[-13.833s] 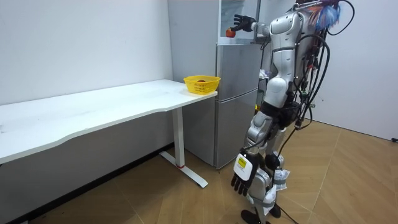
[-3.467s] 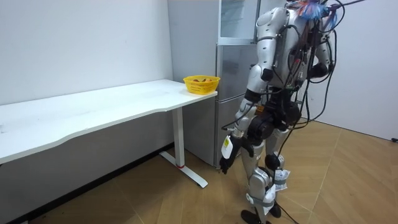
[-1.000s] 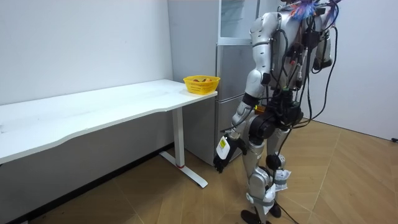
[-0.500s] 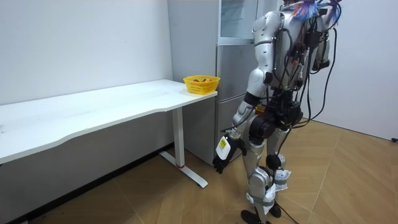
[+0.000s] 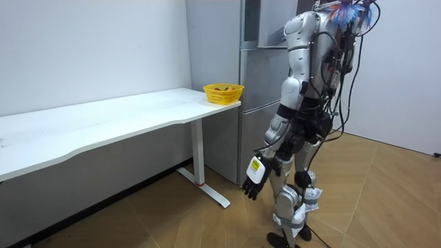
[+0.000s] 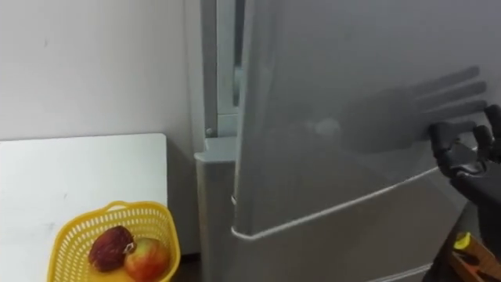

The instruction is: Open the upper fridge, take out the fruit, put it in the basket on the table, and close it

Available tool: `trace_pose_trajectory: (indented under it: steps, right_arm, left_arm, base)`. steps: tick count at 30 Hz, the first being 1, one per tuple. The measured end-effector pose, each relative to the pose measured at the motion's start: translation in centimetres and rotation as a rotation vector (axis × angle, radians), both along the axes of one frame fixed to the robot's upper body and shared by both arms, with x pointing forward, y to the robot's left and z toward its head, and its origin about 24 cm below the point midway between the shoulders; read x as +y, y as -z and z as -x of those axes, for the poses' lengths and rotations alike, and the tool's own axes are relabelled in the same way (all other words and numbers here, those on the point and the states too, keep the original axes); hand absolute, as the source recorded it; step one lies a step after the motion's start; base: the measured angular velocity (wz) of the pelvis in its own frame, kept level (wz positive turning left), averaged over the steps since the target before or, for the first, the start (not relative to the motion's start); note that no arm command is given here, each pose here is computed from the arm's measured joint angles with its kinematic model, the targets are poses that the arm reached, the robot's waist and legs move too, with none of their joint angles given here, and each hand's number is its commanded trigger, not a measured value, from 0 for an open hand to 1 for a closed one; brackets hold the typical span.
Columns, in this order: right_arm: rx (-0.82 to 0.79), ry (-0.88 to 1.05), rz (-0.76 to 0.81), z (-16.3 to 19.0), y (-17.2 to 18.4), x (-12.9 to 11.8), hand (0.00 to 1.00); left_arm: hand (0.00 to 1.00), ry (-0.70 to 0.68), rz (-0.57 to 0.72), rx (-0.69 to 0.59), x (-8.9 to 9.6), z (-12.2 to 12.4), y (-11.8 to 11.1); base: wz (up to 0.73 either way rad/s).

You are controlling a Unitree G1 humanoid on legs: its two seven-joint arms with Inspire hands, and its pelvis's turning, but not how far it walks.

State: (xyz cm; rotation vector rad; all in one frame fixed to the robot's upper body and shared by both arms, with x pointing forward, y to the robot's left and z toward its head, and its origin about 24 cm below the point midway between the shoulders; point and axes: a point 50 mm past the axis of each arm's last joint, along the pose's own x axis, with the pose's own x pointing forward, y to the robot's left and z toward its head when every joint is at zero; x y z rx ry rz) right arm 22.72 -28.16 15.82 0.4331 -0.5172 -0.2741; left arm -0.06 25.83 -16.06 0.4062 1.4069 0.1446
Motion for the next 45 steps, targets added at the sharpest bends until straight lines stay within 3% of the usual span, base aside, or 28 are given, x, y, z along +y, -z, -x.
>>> trace_pose_trajectory:
  steps: [5, 11, 36, 45]
  right_arm:
    - [0.007, -0.013, -0.006, -0.1, 0.1, 0.1, 0.00]
    - [0.024, 0.011, 0.020, -0.1, 0.3, 0.1, 0.00]
    - [0.032, 0.028, -0.003, -0.5, 0.5, -0.3, 0.00]
    - [0.014, 0.084, -0.057, 0.5, 0.4, -1.9, 0.00]
  left_arm:
    - [0.00, -0.013, 0.010, 0.022, 0.0, 0.6, 0.1]
    - [0.00, -0.046, 0.015, 0.087, 0.0, 3.2, 0.0]
    - [0.00, -0.058, 0.005, 0.064, 0.1, 2.8, -0.1]
    - [0.00, -0.059, 0.006, 0.067, -0.1, 2.8, 0.0]
  base:
    - [0.20]
    - [0.06]
    - [0.01]
    - [-0.02]
